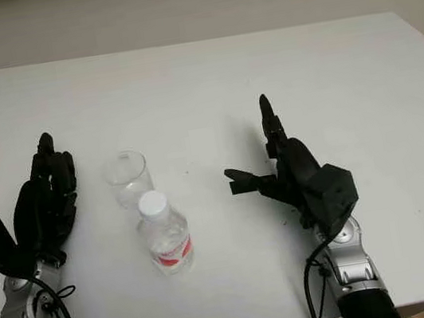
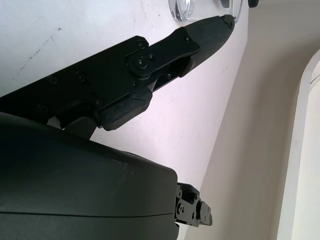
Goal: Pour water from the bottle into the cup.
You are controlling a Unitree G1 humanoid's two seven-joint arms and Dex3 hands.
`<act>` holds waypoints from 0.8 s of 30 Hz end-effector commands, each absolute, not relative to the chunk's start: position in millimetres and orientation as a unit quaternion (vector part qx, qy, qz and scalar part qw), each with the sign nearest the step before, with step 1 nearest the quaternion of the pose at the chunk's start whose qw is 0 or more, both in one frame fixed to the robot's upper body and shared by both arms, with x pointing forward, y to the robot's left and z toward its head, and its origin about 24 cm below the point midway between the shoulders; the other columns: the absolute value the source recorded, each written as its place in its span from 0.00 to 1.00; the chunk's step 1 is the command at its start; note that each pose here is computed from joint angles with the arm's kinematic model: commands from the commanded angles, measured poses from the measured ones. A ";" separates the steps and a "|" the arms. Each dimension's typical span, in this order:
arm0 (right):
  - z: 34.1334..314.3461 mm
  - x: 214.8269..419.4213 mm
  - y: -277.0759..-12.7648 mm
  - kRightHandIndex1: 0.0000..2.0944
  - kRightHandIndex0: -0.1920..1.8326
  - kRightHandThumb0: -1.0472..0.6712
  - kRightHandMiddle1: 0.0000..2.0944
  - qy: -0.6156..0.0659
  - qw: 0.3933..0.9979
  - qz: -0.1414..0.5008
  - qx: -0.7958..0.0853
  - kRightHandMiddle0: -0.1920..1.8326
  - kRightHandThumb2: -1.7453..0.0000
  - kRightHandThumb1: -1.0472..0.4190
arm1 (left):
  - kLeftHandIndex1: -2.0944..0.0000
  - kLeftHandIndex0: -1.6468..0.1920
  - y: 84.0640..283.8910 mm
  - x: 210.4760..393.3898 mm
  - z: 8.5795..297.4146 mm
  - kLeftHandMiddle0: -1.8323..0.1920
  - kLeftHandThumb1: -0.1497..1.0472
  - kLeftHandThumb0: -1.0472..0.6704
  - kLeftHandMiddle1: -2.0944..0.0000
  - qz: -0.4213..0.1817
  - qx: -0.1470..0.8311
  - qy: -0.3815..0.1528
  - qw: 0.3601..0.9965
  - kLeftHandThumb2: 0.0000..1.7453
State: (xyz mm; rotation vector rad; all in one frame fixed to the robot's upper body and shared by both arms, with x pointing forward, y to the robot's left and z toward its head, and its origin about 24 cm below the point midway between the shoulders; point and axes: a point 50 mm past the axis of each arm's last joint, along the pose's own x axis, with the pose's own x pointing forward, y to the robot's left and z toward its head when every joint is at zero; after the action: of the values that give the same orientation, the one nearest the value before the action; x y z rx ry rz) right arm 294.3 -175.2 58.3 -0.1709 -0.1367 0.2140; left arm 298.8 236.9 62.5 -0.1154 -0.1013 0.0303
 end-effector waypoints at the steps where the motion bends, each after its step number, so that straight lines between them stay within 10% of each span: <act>1: 61.1 293.7 -175.8 0.00 0.00 0.08 0.00 -0.074 0.988 0.106 -0.087 0.00 0.97 0.11 | 0.97 0.97 240.2 297.5 64.9 0.98 1.00 0.20 0.97 0.018 -0.051 -0.057 0.997 0.30; 24: 117.2 275.0 -187.0 0.01 0.01 0.09 0.02 -0.112 0.947 0.300 -0.033 0.02 0.97 0.15 | 0.97 0.97 239.4 299.8 67.5 0.98 1.00 0.20 0.97 0.015 -0.056 -0.061 0.996 0.30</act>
State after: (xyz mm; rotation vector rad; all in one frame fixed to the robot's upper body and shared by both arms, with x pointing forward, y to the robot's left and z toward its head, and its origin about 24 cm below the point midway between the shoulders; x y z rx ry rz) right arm 278.2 -186.0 112.0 -0.0548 -0.2160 0.5937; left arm 299.2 236.9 63.0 -0.1170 -0.1050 0.0281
